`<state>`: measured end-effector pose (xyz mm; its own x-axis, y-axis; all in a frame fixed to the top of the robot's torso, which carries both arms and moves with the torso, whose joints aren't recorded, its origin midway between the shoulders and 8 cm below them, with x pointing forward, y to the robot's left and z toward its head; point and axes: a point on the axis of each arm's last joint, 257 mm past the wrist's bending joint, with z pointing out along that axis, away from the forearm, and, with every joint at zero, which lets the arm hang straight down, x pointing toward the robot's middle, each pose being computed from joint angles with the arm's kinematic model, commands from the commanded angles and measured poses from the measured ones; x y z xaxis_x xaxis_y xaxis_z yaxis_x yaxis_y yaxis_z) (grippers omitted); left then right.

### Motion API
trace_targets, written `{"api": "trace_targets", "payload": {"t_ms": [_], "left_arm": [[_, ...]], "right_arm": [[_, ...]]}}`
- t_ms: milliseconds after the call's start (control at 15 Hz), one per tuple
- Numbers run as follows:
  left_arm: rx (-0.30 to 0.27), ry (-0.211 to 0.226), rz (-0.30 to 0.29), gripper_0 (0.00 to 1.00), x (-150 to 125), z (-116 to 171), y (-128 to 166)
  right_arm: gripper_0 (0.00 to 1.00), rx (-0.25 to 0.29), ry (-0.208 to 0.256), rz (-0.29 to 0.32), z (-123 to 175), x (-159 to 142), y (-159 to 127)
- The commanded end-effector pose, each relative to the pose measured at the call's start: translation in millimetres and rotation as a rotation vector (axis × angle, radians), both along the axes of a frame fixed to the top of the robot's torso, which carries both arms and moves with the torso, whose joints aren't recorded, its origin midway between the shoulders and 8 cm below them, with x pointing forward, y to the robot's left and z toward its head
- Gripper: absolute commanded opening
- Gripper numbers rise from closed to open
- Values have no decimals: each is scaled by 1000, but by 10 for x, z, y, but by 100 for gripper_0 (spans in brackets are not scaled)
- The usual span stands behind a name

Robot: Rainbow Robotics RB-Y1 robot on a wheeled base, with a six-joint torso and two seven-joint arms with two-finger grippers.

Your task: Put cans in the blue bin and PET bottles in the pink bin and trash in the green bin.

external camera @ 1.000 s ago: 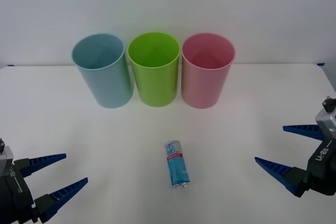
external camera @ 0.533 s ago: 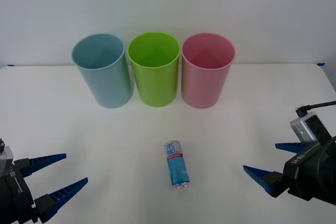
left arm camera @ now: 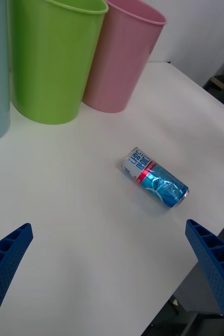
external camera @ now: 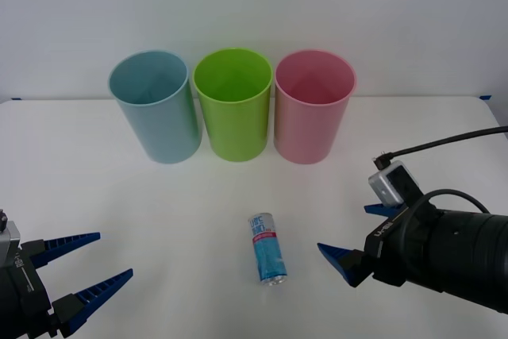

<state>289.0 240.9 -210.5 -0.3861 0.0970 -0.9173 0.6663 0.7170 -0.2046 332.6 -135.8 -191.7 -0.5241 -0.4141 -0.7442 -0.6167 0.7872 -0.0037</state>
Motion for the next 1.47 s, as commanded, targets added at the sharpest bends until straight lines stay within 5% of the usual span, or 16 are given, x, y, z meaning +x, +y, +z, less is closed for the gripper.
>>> {"api": "trace_targets", "payload": {"t_ms": [67, 667, 1467], "left_arm": [[0, 0, 0, 100, 0, 0, 0], [0, 0, 0, 100, 0, 0, 0], [0, 0, 0, 100, 0, 0, 0]], "right_arm": [[100, -14, 21, 24, -131, 135, 149], [100, -28, 98, 34, -516, 280, 541], [100, -82, 166, 53, -869, 211, 720]]}}
